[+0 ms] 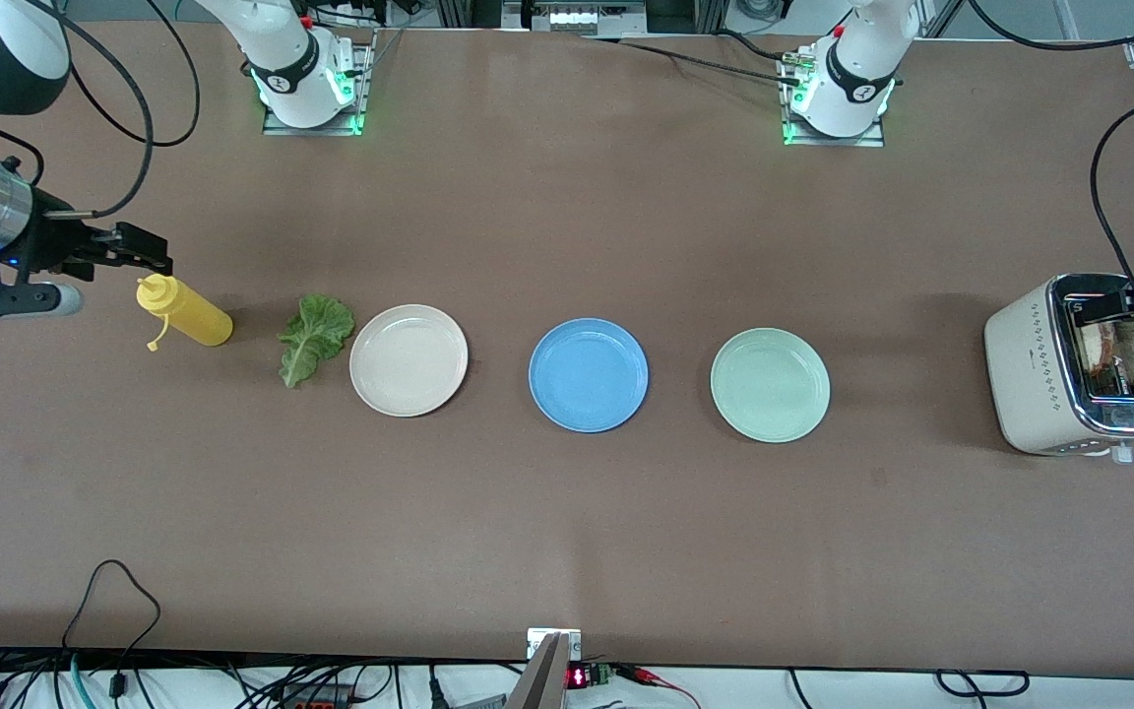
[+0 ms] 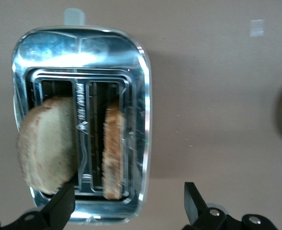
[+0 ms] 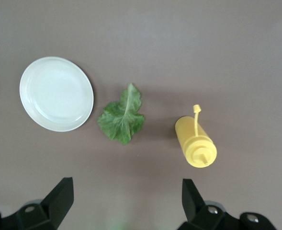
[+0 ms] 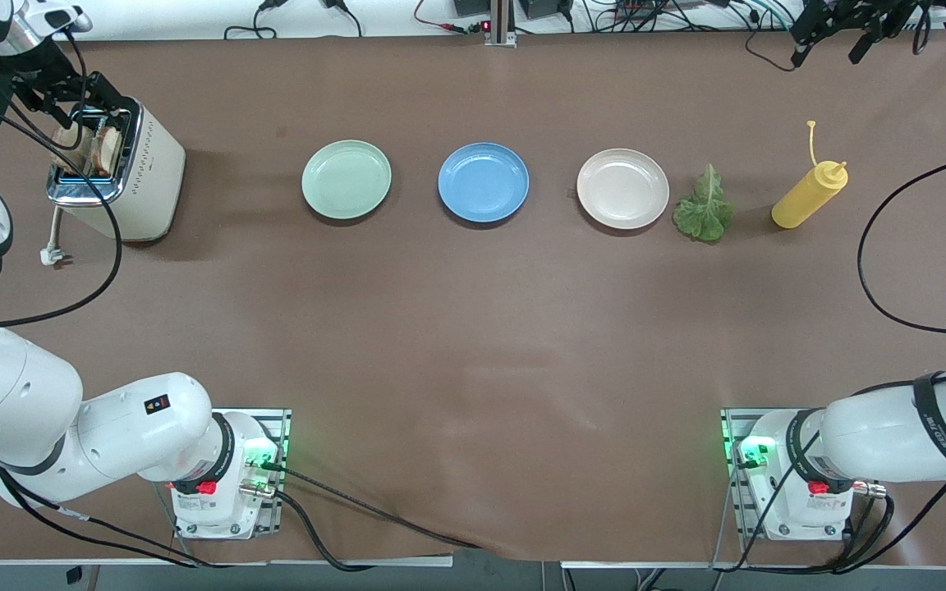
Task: Make sandwich in blue plate with both arms
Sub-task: 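Reach the left gripper to the toaster bread while the right gripper approaches lettuce, then lift bread with the left gripper while the right gripper grasps lettuce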
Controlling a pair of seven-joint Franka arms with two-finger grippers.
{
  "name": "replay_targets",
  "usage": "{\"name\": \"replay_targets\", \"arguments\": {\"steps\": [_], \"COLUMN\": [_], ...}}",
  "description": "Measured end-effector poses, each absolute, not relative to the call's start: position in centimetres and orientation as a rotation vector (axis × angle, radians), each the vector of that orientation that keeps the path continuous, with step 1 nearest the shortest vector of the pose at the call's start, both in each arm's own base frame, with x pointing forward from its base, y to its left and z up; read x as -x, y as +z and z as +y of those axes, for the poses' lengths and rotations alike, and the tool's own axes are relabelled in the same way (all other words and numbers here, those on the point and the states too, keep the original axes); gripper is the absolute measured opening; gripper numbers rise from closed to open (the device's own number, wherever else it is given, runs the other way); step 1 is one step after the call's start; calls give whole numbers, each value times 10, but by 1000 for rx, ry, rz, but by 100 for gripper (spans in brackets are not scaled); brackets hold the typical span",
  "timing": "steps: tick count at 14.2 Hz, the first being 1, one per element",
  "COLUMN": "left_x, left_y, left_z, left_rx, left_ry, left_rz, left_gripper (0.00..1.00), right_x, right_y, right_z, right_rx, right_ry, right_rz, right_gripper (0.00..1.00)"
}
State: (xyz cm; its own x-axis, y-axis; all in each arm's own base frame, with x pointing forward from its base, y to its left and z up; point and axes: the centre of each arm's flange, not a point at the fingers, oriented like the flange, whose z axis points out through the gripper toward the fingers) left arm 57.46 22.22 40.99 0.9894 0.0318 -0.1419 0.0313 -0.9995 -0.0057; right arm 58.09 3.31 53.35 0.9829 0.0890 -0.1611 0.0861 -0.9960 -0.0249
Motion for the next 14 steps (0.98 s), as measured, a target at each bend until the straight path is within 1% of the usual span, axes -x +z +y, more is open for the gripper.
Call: {"name": "replay_targets", "arguments": {"steps": [2, 3, 4, 5, 6, 7, 9, 10, 11, 12, 13, 14], "left_x": [-571, -569, -569, -570, -570, -571, -571, -571, -571, -571, -571, -571], "left_y": [391, 383, 377, 372, 370, 368, 366, 364, 362, 360, 358, 355], "left_z": [242, 247, 248, 248, 247, 246, 246, 246, 246, 246, 246, 246], "left_rx": [3141, 3146, 3149, 3152, 3154, 3155, 3156, 3157, 3158, 3159, 3160, 3161], "left_ry": [251, 267, 281, 292, 298, 302, 307, 312, 318, 322, 327, 333], "left_rz": [-59, -64, -65, -63, -60, -58, -57, -57, -57, -57, -57, -57], "left_gripper": [100, 97, 96, 88, 88, 81, 59, 51, 51, 44, 31, 21], "right_x": [-580, -581, -580, -580, -579, -579, -579, -579, -578, -578, -578, -578], "right_y": [520, 516, 512, 508, 505, 504, 503, 503, 503, 503, 503, 503], "right_z": [47, 50, 51, 51, 50, 50, 50, 50, 50, 50, 50, 50], "right_rx": [3105, 3103, 3101, 3098, 3095, 3094, 3093, 3093, 3093, 3093, 3093, 3093], "right_ry": [327, 349, 369, 397, 419, 431, 438, 439, 439, 440, 440, 440], "right_rz": [-173, -182, -184, -183, -182, -181, -180, -180, -180, -180, -180, -180], "right_gripper": [100, 100, 100, 100, 100, 100, 100, 100, 100, 100, 100, 100]}}
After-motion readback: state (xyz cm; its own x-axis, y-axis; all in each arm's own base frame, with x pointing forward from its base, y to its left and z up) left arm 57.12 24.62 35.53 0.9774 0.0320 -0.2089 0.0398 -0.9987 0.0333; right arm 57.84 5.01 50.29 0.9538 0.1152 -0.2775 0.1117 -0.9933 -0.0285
